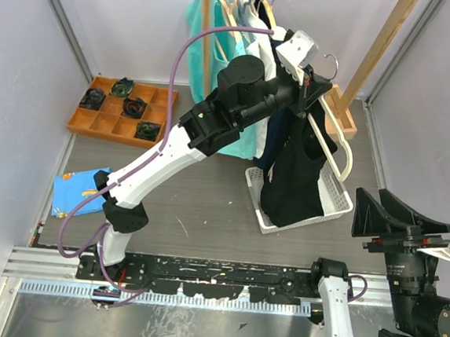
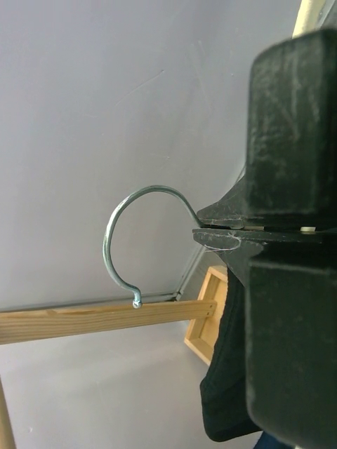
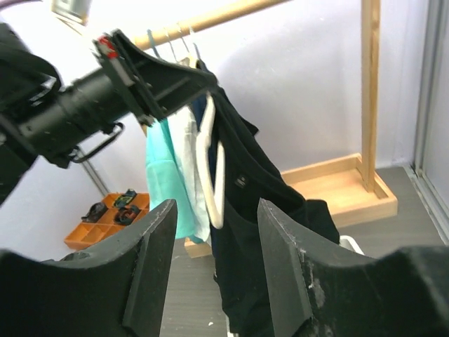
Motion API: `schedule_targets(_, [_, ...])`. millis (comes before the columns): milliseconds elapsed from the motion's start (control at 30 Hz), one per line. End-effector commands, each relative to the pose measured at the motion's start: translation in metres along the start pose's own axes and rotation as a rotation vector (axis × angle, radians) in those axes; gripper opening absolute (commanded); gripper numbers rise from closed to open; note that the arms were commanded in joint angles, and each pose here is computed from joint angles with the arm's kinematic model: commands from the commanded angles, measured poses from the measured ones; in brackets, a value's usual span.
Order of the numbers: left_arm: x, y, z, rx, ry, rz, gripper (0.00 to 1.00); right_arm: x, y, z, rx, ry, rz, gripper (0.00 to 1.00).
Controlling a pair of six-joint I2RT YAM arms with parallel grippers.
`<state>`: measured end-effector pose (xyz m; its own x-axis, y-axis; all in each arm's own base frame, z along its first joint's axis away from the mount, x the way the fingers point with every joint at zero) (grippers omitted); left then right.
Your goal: Remove the t-shirt from the hanger
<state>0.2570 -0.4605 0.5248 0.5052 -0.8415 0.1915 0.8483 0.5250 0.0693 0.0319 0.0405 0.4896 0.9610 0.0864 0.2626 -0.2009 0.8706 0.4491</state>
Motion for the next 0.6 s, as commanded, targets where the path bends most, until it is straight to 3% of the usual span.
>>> schedule_targets(0, [0.005, -0.006, -0.009, 0.011, 0.012, -0.028, 0.0, 0.017, 0.02, 0.02, -0.05, -0.026, 0.113, 0.56])
schedule_targets(567, [0.004, -0.025, -0.016, 0.06, 0.048, -0.06, 0.0, 0.067, -0.008, 0.001, -0.055, 0.12, 0.024, 0.57])
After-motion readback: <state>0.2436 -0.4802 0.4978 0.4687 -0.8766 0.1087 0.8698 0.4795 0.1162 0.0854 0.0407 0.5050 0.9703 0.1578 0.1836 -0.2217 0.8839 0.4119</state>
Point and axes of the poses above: each gripper's point midway between its finger pads, its own x axis out along the fingers, its own y axis along the line the jaws close on, z = x × y, the point moved 4 cm from there along -x, back along the fingers, and after that the axes turned 9 degrees about x, right-handed, at the moved point
